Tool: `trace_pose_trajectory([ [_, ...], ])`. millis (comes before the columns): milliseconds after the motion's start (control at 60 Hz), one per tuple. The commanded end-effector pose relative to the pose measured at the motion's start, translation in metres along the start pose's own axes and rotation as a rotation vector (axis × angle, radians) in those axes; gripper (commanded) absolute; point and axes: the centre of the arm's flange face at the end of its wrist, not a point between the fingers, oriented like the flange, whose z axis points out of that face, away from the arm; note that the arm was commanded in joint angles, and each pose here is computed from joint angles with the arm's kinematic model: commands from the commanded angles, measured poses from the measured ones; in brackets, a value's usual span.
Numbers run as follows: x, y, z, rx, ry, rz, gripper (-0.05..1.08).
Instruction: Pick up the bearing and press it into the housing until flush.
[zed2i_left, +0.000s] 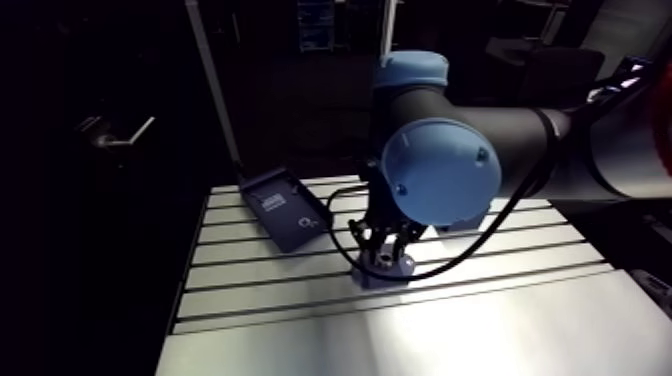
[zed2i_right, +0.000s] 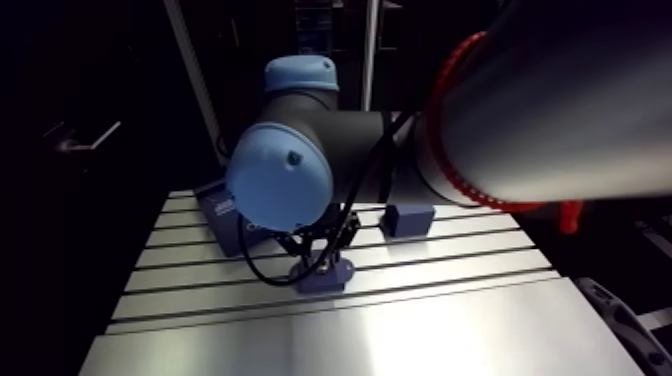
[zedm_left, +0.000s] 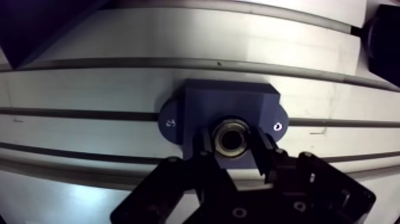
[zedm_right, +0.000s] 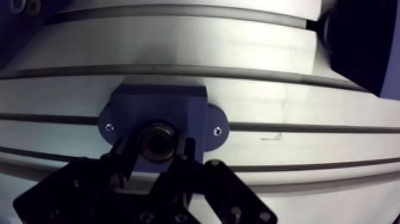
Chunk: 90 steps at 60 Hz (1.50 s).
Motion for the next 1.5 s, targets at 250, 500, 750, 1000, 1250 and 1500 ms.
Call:
trace_pose_trajectory([
  [250,0.0,0.0,-0.001,0.001,0.002,0.0,0.58],
  [500,-0.001,0.0,-0.003,0.0,0.005,0.0,0.57],
  [750,-0.001,0.0,-0.002,0.001,0.004,0.0,0.44],
  [1000,-0.001,-0.001,-0.008,-0.002,0.015,-0.001,0.02],
  [1250,0.0,-0.002,-0.017,-0.006,0.032,-0.002,0.01],
  [1500,-0.002,-0.002,-0.032,-0.006,0.039,-0.002,0.01],
])
